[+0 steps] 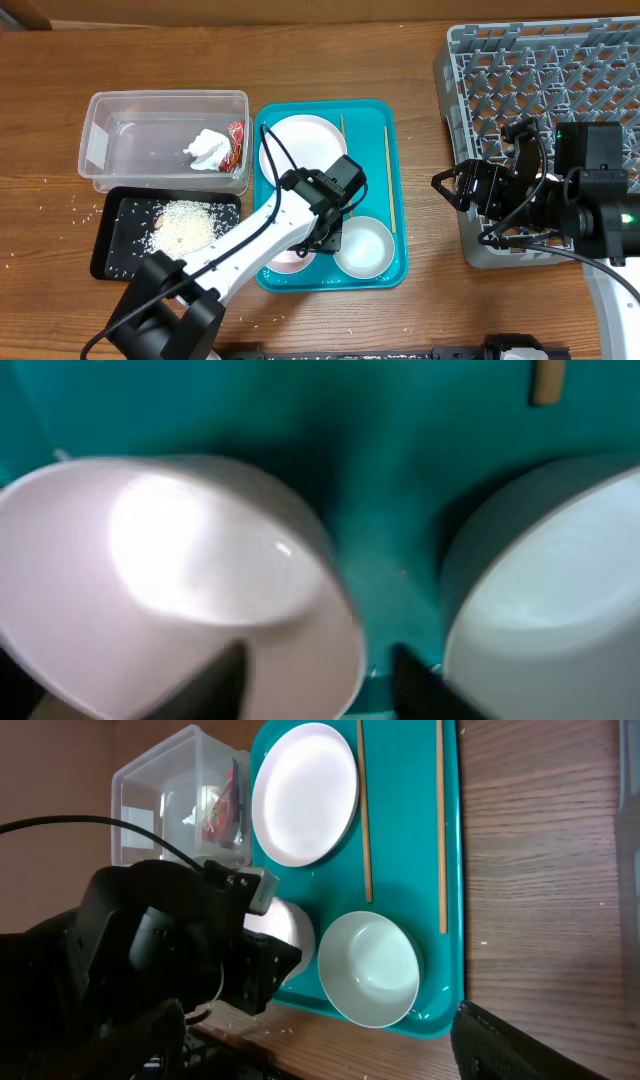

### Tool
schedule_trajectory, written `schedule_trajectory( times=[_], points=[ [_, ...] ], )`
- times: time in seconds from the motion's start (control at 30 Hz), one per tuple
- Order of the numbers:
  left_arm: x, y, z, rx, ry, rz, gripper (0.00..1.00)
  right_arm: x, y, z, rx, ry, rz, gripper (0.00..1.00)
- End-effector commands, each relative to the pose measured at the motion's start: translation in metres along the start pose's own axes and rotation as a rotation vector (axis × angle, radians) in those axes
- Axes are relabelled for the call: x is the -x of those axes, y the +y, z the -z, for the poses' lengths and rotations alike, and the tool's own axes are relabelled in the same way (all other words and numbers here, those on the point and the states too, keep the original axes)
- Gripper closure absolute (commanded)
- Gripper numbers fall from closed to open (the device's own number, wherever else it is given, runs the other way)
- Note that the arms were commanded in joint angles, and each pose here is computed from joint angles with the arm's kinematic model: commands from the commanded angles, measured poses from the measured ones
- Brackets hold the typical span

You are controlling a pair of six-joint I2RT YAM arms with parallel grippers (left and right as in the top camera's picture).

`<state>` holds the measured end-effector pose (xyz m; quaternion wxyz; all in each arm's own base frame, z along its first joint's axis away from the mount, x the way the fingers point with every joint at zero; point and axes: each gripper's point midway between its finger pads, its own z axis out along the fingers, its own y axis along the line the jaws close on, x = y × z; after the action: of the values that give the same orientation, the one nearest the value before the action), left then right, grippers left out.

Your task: Sort waste into correct bins and load items into the dishwasher

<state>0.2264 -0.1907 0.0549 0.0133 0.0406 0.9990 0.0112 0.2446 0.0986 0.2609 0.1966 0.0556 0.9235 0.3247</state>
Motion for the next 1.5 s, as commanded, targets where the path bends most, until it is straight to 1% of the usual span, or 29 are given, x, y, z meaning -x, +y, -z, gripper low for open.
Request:
schedule_trajectory(
  times=[0.0, 0.03, 0.07, 0.13, 0.17, 0.2, 0.27, 0.4, 0.57, 0.67, 0.97, 1.0, 1.07, 1.1, 1.17, 1.2, 1.23, 1.3, 1.33, 1.47],
  points=[
    [0.025, 0.014, 0.036, 0.047, -0.116, 0.060, 0.24, 0.005, 0.004, 0.004, -0.002, -0.022, 0.024, 0.10],
    [0.030, 0.018, 0.050, 0.061, -0.149, 0.054, 0.14, 0.005, 0.002, 0.004, -0.011, -0.025, 0.024, 0.09],
    [0.033, 0.019, 0.061, 0.065, -0.175, 0.046, 0.00, 0.005, 0.001, 0.004, -0.018, -0.027, 0.024, 0.09],
    [0.045, 0.023, 0.111, 0.053, -0.282, 0.015, 0.00, 0.013, -0.012, 0.005, -0.099, -0.064, 0.031, 0.07],
    [0.047, 0.024, 0.125, 0.039, -0.314, 0.009, 0.00, 0.017, -0.019, 0.006, -0.138, -0.085, 0.035, 0.06],
    [0.048, 0.024, 0.136, 0.027, -0.337, 0.000, 0.00, 0.023, -0.026, 0.008, -0.183, -0.111, 0.040, 0.00],
    [0.052, 0.024, 0.172, -0.017, -0.427, -0.029, 0.00, 0.031, -0.035, 0.011, -0.246, -0.150, 0.048, 0.00],
    [0.044, 0.031, 0.206, -0.057, -0.502, -0.056, 0.00, 0.033, -0.035, 0.011, -0.247, -0.156, 0.051, 0.00],
    [0.030, 0.040, 0.216, -0.065, -0.506, -0.059, 0.00, 0.033, -0.035, 0.011, -0.247, -0.156, 0.051, 0.00],
    [0.024, 0.028, 0.212, -0.127, -0.461, -0.078, 0.00, 0.033, -0.035, 0.011, -0.247, -0.156, 0.051, 0.00],
    [0.023, 0.026, 0.208, -0.131, -0.442, -0.084, 0.00, 0.033, -0.035, 0.011, -0.247, -0.156, 0.051, 0.00],
    [0.026, 0.029, 0.210, -0.115, -0.460, -0.078, 0.00, 0.033, -0.035, 0.011, -0.247, -0.156, 0.051, 0.00],
    [0.041, 0.037, 0.220, -0.069, -0.561, -0.062, 0.00, 0.033, -0.035, 0.011, -0.247, -0.156, 0.051, 0.00],
    [0.050, 0.038, 0.227, -0.057, -0.634, -0.082, 0.00, 0.033, -0.035, 0.011, -0.247, -0.156, 0.051, 0.00],
    [0.068, 0.033, 0.240, -0.061, -0.779, -0.187, 0.00, 0.033, -0.035, 0.011, -0.247, -0.156, 0.051, 0.00],
    [0.075, 0.034, 0.245, -0.065, -0.842, -0.217, 0.00, 0.033, -0.035, 0.011, -0.247, -0.156, 0.051, 0.00],
    [0.081, 0.040, 0.247, -0.083, -0.911, -0.211, 0.00, 0.033, -0.035, 0.011, -0.247, -0.156, 0.051, 0.00],
    [0.083, 0.050, 0.246, -0.119, -0.959, -0.185, 0.00, 0.033, -0.035, 0.011, -0.247, -0.156, 0.051, 0.00],
    [0.081, 0.062, 0.243, -0.161, -0.987, -0.153, 0.00, 0.033, -0.035, 0.011, -0.247, -0.156, 0.051, 0.00],
    [0.068, 0.099, 0.236, -0.219, -1.058, -0.071, 0.00, 0.033, -0.035, 0.011, -0.247, -0.156, 0.051, 0.00]
  ],
)
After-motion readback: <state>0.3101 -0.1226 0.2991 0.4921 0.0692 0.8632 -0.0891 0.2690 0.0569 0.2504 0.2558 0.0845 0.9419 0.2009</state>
